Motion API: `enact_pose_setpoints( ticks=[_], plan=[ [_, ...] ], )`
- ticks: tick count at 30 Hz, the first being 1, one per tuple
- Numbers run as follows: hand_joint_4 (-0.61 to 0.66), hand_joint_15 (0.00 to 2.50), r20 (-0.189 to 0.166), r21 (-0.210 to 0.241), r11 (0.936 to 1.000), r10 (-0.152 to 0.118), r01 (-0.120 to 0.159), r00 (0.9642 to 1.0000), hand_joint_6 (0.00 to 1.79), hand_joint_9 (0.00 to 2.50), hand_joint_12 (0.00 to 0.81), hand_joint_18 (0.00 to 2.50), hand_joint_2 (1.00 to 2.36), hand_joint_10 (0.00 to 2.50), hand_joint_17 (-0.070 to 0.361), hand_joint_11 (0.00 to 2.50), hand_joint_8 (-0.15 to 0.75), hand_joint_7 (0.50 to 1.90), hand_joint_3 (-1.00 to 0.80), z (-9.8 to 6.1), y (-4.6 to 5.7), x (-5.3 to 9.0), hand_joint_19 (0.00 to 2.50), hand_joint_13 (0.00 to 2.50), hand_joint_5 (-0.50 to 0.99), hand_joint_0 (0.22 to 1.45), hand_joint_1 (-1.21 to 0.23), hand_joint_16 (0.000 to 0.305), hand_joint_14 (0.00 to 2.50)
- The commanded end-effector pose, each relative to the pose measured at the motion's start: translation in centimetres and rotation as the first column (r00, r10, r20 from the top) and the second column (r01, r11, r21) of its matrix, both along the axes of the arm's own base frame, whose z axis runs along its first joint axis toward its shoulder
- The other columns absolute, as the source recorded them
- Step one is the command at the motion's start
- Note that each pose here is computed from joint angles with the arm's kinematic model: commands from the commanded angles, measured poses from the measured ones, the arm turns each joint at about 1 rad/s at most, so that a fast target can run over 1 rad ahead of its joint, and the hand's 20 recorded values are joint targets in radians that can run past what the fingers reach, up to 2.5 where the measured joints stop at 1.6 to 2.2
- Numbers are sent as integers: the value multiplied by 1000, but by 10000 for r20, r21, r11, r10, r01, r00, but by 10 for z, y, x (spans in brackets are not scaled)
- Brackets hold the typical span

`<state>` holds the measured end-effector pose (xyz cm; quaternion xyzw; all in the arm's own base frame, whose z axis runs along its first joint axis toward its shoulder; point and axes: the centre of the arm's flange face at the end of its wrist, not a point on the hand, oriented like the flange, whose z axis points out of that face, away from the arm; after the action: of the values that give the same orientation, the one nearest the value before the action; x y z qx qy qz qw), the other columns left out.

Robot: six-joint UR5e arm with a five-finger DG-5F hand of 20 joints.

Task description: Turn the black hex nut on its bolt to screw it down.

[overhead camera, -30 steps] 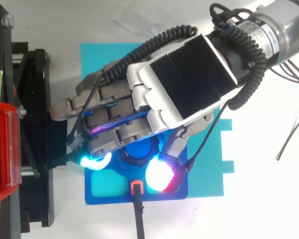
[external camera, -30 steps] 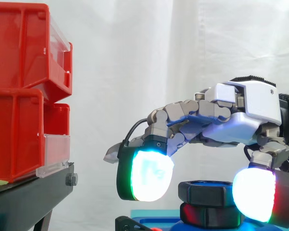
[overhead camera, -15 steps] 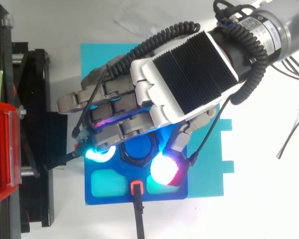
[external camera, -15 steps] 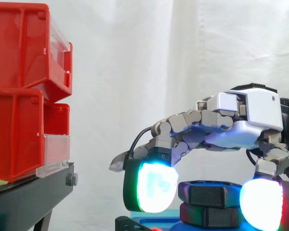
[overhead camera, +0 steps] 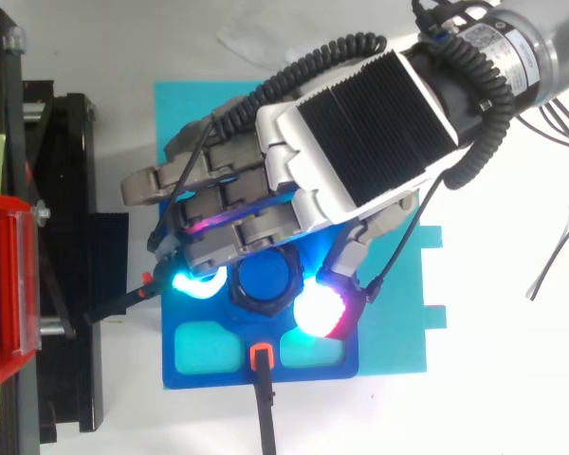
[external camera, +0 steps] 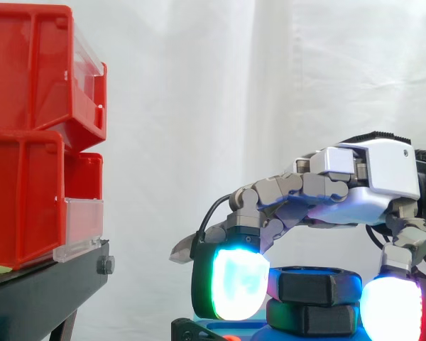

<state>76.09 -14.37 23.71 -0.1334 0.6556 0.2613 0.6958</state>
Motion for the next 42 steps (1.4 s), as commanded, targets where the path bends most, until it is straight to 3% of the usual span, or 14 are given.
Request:
enact_pose_setpoints(
  ticks=[1,7,18,24,28,30,33,34,37,38,41,42],
  plan=[
    [265,10,20,-34,10000,6,-6,10000,501,593,372,435,1000,11,135,303,264,1272,-500,0,-1,0,419,370,-113,459,-670,60,0],
    [258,13,5,-32,10000,21,-21,10000,500,616,367,445,1000,13,132,298,266,1359,-500,0,0,0,419,384,-94,467,-649,59,0],
    [266,12,5,-32,10000,21,-21,10000,500,652,373,464,1000,11,134,313,277,1356,-500,0,0,0,415,400,-90,455,-627,60,0],
    [305,17,12,-21,10000,8,-8,10000,502,651,402,487,1000,10,150,303,294,1172,-500,0,-1,0,402,411,-119,398,-563,67,0],
    [323,17,81,-42,9999,98,-98,9999,502,620,433,485,1000,10,171,305,305,1103,-500,4,5,1,400,388,-149,336,-552,76,0],
    [326,21,409,-56,9999,162,-160,9990,502,609,442,486,1000,10,176,308,310,1084,-500,28,12,5,399,387,-157,317,-544,78,0],
    [325,10,433,-67,9998,206,-204,9988,503,596,445,489,1000,10,180,302,313,1056,-500,44,16,4,398,383,-171,304,-524,80,0],
    [327,17,282,-100,9997,246,-243,9993,503,598,446,491,1000,9,181,290,312,1051,-500,62,21,1,398,384,-172,303,-522,80,0],
    [329,16,127,-220,9993,291,-288,9995,502,596,445,487,1000,9,181,301,313,1025,-500,81,26,-3,396,380,-175,304,-507,80,1],
    [330,13,131,-318,9990,310,-306,9994,503,596,444,484,1000,9,180,289,312,1021,-500,95,29,-6,395,380,-176,308,-487,80,0],
    [328,13,-43,-496,9983,290,-292,9996,503,594,440,479,1000,9,178,290,309,1012,-500,106,31,-12,400,377,-176,319,-464,79,0],
    [329,10,-351,-600,9980,186,-207,9992,503,594,439,478,1000,10,178,293,309,1007,-500,112,31,-19,401,377,-176,321,-464,79,0]
  ],
)
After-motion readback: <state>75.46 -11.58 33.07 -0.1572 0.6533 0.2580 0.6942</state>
